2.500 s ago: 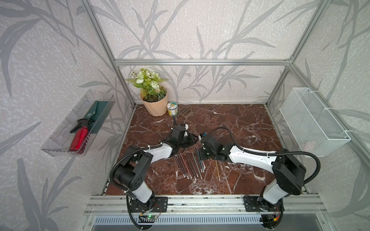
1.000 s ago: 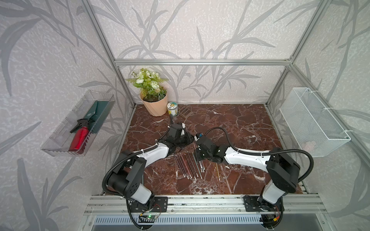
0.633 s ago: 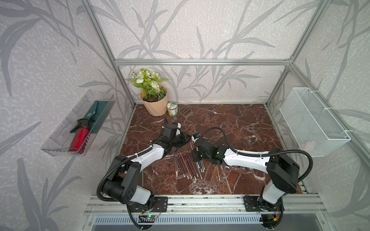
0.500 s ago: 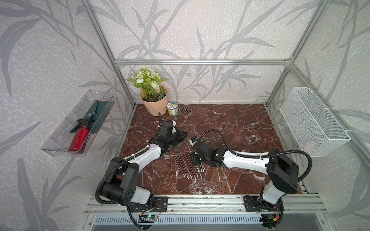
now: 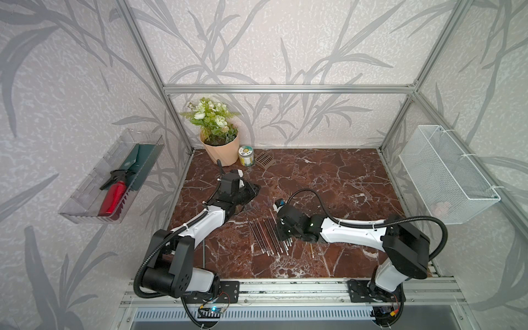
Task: Remove the protective cover of the pencils
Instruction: Place the pencil at the center of the board.
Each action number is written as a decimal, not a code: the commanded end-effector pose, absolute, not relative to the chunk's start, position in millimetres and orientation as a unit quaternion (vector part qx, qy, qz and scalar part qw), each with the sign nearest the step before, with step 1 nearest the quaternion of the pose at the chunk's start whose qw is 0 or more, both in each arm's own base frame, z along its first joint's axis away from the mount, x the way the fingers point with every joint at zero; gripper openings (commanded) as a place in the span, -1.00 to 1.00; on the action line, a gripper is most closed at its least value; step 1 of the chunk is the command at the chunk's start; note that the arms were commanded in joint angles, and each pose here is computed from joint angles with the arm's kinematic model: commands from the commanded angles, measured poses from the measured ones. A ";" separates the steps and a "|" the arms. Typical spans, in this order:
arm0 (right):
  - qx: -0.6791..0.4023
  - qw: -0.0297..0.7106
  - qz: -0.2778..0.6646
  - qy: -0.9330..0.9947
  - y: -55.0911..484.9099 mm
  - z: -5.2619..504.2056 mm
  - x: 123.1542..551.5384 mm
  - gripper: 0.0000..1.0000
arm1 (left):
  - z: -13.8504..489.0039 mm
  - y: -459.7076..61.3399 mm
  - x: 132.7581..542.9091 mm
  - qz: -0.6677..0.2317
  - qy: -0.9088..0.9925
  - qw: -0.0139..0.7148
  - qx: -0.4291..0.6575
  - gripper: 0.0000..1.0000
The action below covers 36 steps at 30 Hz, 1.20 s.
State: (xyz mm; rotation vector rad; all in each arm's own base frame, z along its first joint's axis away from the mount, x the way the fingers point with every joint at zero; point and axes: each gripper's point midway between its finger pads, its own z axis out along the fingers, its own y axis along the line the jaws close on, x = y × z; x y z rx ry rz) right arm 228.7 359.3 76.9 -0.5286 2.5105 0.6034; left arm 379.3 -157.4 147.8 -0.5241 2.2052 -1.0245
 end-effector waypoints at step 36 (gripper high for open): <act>-0.086 0.184 0.123 0.971 287.6 16.5 265.9 -0.76 | 143.6 -177.1 381.5 -0.411 0.843 0.292 -0.188 -1.00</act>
